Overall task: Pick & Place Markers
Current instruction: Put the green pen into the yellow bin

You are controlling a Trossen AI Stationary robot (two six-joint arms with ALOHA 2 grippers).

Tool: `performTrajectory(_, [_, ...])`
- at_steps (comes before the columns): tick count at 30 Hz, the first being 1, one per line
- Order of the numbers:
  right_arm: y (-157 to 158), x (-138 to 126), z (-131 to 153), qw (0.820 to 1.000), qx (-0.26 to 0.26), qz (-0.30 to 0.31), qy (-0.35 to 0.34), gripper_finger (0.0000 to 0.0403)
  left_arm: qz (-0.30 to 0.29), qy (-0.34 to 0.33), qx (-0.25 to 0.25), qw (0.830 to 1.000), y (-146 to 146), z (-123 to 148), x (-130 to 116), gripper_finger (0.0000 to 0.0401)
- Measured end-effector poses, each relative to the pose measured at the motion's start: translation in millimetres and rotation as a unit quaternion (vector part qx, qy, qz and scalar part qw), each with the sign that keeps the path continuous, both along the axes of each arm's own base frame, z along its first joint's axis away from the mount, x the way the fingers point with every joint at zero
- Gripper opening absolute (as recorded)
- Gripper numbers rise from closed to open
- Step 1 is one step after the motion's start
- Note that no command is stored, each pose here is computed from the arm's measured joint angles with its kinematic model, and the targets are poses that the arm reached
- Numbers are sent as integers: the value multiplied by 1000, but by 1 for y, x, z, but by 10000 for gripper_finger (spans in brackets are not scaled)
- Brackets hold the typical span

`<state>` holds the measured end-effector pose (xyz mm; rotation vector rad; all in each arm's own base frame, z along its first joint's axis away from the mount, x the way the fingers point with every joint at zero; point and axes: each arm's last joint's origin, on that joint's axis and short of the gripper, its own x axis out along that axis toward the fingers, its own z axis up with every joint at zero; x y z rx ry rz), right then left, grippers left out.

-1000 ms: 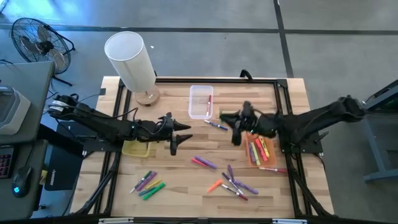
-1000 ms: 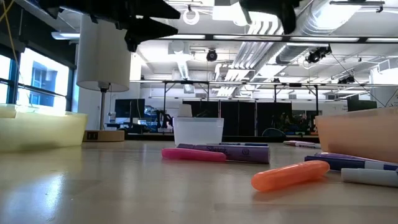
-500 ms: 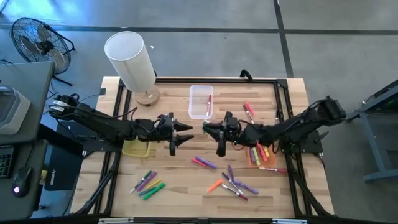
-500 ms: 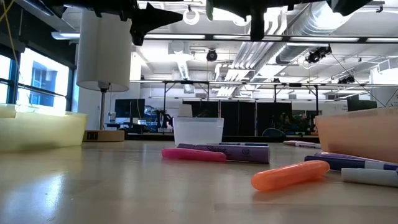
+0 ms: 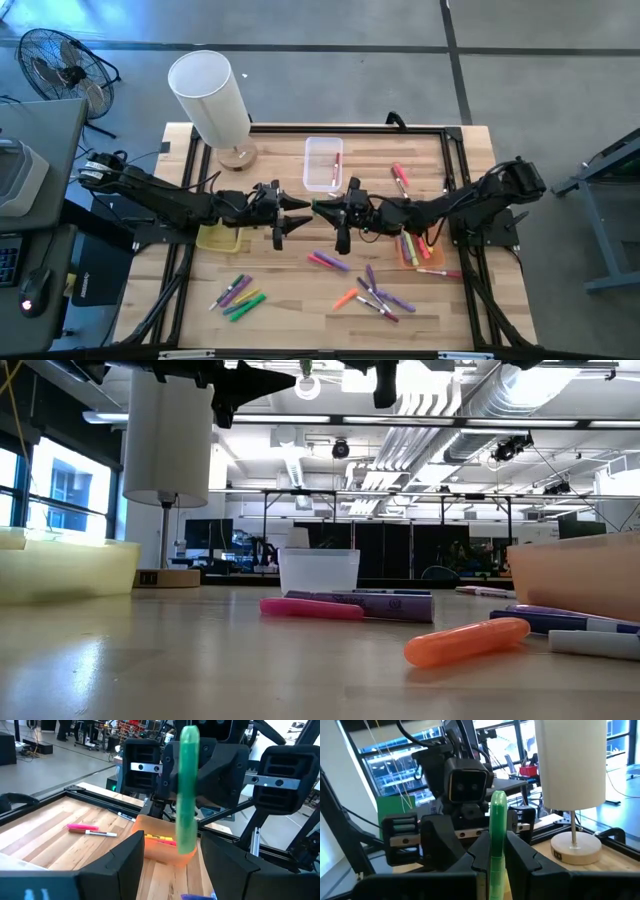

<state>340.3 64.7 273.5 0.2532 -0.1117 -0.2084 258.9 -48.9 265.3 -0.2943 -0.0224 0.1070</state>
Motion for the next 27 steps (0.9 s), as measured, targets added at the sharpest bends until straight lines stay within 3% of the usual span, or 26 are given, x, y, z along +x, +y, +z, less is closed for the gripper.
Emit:
performTrajectory(9, [-1, 15, -6, 1000, -3, 15, 4, 27, -1, -5, -1, 1000, 0, 1, 0, 193])
performTrajectory(20, [-5, 16, -4, 1000, 4, 17, -3, 28, -3, 7, 5, 1000, -3, -12, 10, 193])
performTrajectory(27, [-5, 16, -6, 1000, 6, 16, 5, 28, -3, -3, 18, 1000, -4, -4, 15, 193])
